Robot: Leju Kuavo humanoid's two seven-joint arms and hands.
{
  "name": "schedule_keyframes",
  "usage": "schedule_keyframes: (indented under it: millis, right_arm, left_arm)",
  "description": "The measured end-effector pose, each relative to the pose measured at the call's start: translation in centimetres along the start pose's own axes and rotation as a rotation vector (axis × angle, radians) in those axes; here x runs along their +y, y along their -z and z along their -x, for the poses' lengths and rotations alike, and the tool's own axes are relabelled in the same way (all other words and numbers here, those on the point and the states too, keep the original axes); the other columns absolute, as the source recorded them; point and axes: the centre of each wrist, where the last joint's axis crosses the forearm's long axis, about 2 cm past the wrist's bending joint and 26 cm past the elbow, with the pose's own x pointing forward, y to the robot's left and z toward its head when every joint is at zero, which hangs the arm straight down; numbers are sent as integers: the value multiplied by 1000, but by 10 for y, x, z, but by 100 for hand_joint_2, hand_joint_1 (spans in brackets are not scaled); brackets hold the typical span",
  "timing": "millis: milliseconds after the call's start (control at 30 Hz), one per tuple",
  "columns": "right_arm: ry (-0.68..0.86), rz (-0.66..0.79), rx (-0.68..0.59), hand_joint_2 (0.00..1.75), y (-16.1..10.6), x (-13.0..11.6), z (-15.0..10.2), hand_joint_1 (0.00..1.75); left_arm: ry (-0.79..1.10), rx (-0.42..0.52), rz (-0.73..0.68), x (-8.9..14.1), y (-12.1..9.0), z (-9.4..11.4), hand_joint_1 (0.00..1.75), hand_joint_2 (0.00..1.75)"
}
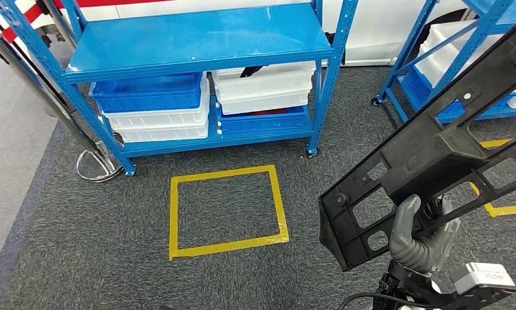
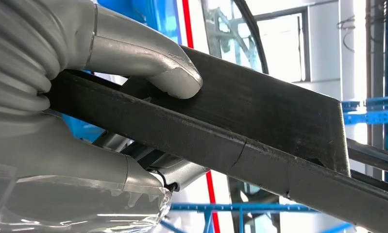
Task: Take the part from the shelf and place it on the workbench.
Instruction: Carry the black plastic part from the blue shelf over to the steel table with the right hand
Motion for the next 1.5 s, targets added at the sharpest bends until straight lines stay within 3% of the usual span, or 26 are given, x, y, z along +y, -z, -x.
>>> schedule_keyframes:
  millis: [967,1267,1500]
  right_arm:
    - [-35,-26,30,175,-19,4,-3,175]
    - [-28,-26,29,175,-17,5,-3,175]
    - [-11,-23,-2,175,-1,11,-1,175]
  left_arm:
    - [6,24,12,-3,-8,9,0,175]
    - [6,35,18,-3,-7,9,0,175]
    - [-8,43,24,-4,-6,7,0,175]
